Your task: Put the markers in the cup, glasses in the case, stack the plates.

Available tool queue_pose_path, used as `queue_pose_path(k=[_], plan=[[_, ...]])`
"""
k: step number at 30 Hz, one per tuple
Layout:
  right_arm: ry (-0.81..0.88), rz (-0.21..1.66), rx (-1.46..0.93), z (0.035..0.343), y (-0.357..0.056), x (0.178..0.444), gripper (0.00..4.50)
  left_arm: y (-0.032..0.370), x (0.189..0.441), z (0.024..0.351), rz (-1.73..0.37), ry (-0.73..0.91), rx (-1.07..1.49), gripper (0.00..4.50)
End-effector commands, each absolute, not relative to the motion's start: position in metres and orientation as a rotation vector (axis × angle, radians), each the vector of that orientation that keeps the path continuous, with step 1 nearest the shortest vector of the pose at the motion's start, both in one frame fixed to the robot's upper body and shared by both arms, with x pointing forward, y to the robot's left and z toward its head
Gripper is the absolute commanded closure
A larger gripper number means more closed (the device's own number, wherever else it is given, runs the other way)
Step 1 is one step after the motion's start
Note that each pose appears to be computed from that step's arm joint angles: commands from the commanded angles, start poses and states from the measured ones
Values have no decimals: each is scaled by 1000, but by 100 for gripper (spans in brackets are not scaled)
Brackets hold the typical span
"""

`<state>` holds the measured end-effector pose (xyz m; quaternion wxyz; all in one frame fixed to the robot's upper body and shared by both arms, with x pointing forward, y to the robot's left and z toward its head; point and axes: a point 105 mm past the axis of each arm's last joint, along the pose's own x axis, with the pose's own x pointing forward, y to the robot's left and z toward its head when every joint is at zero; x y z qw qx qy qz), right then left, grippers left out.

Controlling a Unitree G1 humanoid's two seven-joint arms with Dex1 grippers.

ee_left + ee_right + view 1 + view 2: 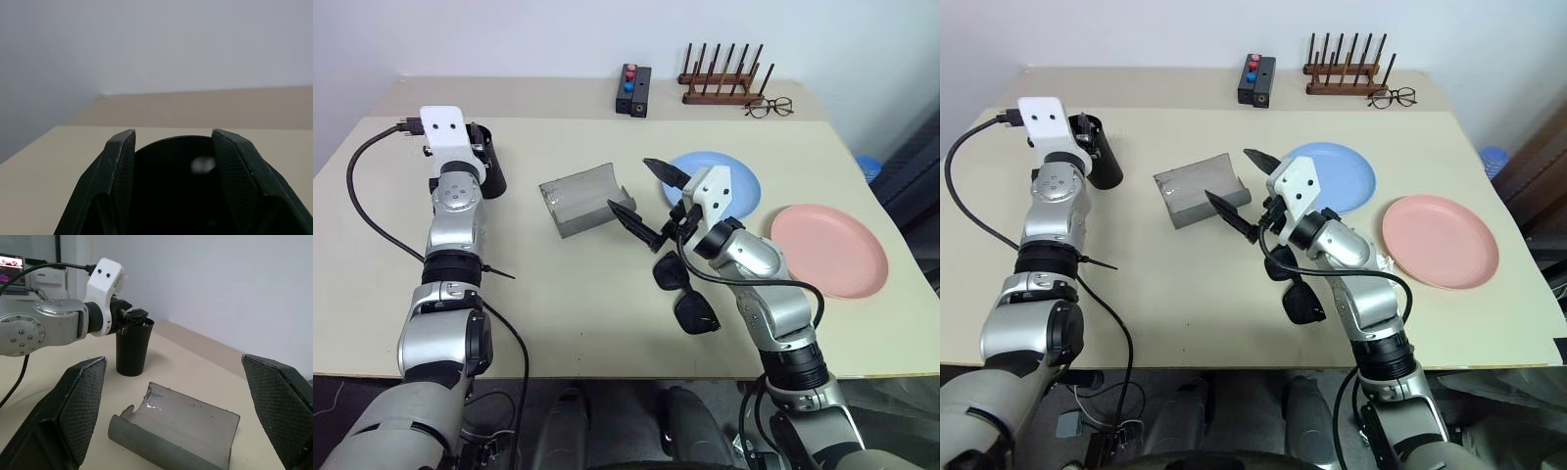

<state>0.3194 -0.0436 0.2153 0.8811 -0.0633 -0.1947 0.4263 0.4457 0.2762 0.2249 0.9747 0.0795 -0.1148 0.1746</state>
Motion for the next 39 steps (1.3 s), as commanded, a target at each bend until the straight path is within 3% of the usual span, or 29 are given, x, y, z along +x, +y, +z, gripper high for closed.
queue_pose_path(k=[1,5,8,12,13,16,19,23,32,36,39], plan=[[-452,895,-128,225,-41,315,0,281,437,263,378,-370,101,200],[-453,895,-128,226,-41,315,0,263,433,302,270,-491,54,200],[-452,895,-130,226,-42,315,0,234,434,314,51,-492,37,200],[-449,890,-158,225,-46,316,0,184,434,292,-311,-302,168,21],[-445,889,-178,224,-48,317,0,170,429,276,-426,-212,206,4],[-429,907,-247,217,-53,316,0,142,404,229,-735,14,387,4],[-390,969,-311,208,-56,310,0,132,386,201,-910,165,425,4],[-286,1086,-449,188,-70,294,0,134,386,173,-959,337,440,4],[-86,1186,-529,170,-98,268,0,126,387,147,-1048,480,433,4],[-84,1165,-534,170,-101,269,0,128,389,143,-1046,504,440,169],[-81,1161,-530,169,-101,269,0,130,388,141,-1049,503,446,331]])
